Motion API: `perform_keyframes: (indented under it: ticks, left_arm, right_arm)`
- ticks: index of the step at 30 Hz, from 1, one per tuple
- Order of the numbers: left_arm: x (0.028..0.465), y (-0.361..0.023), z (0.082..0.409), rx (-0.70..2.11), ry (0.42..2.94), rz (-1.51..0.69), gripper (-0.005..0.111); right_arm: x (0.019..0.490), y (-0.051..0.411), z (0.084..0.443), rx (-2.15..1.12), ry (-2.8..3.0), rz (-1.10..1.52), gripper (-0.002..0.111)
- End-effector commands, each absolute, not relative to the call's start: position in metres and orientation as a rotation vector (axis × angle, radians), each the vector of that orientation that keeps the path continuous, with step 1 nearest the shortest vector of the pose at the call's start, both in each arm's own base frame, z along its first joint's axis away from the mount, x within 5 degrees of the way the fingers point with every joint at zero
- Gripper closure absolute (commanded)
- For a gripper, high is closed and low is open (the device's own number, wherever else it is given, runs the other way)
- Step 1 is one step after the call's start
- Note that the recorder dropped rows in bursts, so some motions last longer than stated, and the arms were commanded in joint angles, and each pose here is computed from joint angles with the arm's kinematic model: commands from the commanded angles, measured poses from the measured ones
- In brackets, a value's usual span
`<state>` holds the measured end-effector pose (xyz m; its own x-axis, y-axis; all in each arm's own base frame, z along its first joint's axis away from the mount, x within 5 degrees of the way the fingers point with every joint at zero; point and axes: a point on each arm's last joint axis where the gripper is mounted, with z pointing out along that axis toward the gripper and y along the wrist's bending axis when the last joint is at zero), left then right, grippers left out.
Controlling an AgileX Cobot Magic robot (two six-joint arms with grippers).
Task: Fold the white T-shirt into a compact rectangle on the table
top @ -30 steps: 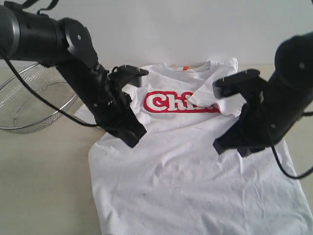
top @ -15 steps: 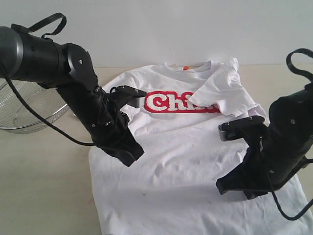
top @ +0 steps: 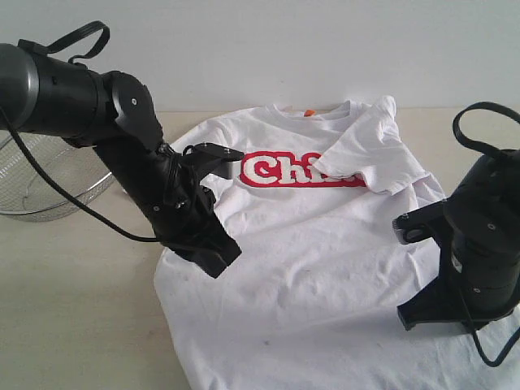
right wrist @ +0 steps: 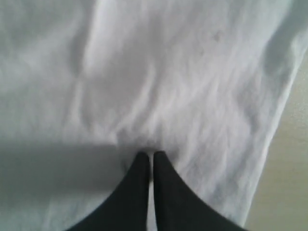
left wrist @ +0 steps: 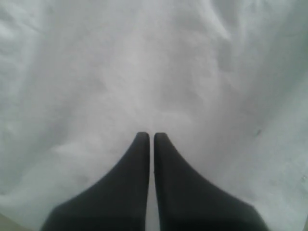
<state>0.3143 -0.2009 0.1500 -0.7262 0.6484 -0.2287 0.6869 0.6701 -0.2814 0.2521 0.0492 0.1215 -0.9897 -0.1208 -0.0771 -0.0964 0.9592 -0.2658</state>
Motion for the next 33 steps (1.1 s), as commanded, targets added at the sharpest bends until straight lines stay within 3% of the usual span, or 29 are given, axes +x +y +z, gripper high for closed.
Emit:
perform_keyframes:
  ticks: [1,8,13,19,27,33]
  left_arm:
    - [0.311,-0.202,0.152,1.108,2.782,-0.535,0.102]
    - [0.328,-0.174,0.148,0.938,2.848,-0.204,0.102]
    - [0.347,-0.147,0.149,0.751,2.836,-0.214,0.102]
    - [0.365,-0.119,0.156,0.511,2.764,-0.548,0.102]
    - [0.36,-0.071,0.157,0.174,2.454,-1.224,0.102]
    - [0.347,-0.056,0.138,-0.076,2.338,-1.258,0.102]
  right_arm:
    - [0.251,0.046,0.12,-0.172,3.019,-0.451,0.109]
    - [0.253,0.027,0.121,-0.051,3.021,-0.507,0.109]
    - [0.257,0.023,0.121,-0.011,2.992,-0.445,0.109]
    - [0.26,0.03,0.129,-0.063,2.954,-0.363,0.109]
    - [0.263,0.034,0.128,-0.098,2.93,-0.299,0.109]
    - [0.264,0.037,0.128,-0.103,2.915,-0.263,0.109]
